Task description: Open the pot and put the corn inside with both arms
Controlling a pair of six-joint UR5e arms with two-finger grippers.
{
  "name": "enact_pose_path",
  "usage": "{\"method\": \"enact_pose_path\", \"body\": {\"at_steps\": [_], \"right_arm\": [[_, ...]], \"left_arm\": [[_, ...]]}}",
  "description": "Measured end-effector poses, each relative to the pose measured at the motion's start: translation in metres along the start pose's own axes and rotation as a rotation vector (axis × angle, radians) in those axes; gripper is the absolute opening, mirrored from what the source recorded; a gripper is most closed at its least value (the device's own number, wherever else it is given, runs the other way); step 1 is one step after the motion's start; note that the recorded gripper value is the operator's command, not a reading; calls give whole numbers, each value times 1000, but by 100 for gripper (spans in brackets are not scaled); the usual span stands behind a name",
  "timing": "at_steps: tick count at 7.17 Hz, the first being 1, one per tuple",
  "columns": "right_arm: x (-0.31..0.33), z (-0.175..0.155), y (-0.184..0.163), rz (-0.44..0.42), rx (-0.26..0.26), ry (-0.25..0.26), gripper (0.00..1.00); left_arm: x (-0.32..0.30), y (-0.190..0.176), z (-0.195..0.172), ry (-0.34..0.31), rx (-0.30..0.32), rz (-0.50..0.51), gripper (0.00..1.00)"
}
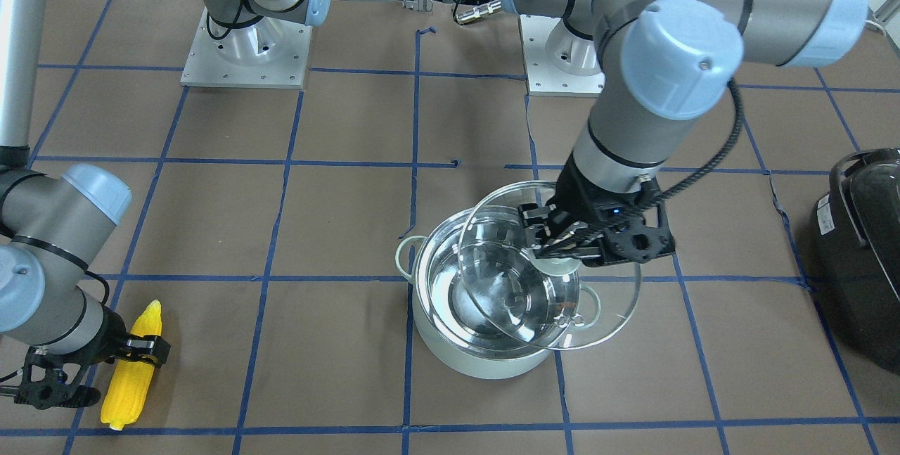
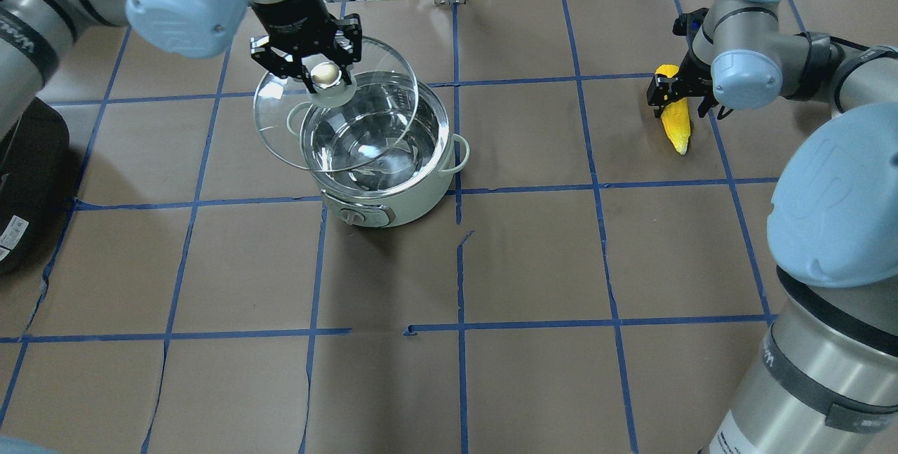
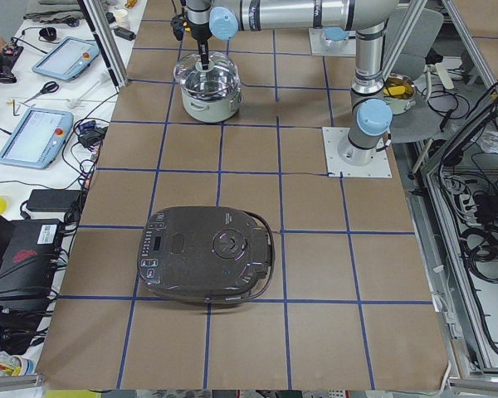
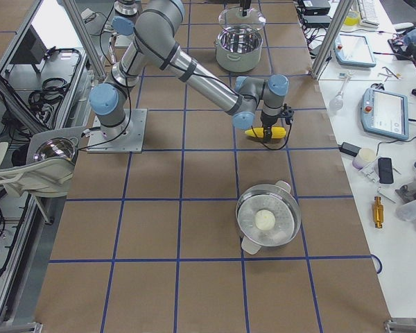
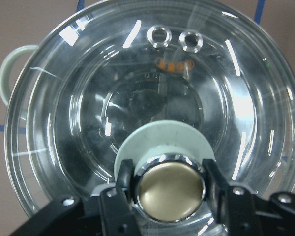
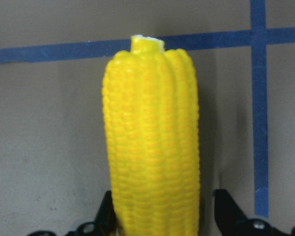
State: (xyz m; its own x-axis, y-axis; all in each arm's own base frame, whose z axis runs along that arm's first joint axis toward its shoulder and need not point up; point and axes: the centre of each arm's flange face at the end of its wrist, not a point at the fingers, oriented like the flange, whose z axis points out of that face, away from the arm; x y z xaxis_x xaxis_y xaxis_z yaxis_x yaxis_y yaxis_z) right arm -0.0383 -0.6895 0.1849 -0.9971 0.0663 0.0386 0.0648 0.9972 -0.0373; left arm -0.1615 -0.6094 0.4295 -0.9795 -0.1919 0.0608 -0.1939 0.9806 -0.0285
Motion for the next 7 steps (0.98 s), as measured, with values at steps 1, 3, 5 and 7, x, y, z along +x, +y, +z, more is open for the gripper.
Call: {"method": "enact_pose_path", "body": {"at_steps": [1,3,5,7], "right_arm": [[-1,-5,0,-4,7,0,0],[-9,-30,1,-18,35,9,0],[-66,-84,8,-74,92,51,0],[-207,-175,29,-77,112,71,0]], "left_arm": [[-46,-15,-9,-2,1,4,27],[-126,-35,1,-13,-22,31,24],[-207,-43,47,-11,-47,70,23],[-255,-31,108,-16,-25,122,23]]}}
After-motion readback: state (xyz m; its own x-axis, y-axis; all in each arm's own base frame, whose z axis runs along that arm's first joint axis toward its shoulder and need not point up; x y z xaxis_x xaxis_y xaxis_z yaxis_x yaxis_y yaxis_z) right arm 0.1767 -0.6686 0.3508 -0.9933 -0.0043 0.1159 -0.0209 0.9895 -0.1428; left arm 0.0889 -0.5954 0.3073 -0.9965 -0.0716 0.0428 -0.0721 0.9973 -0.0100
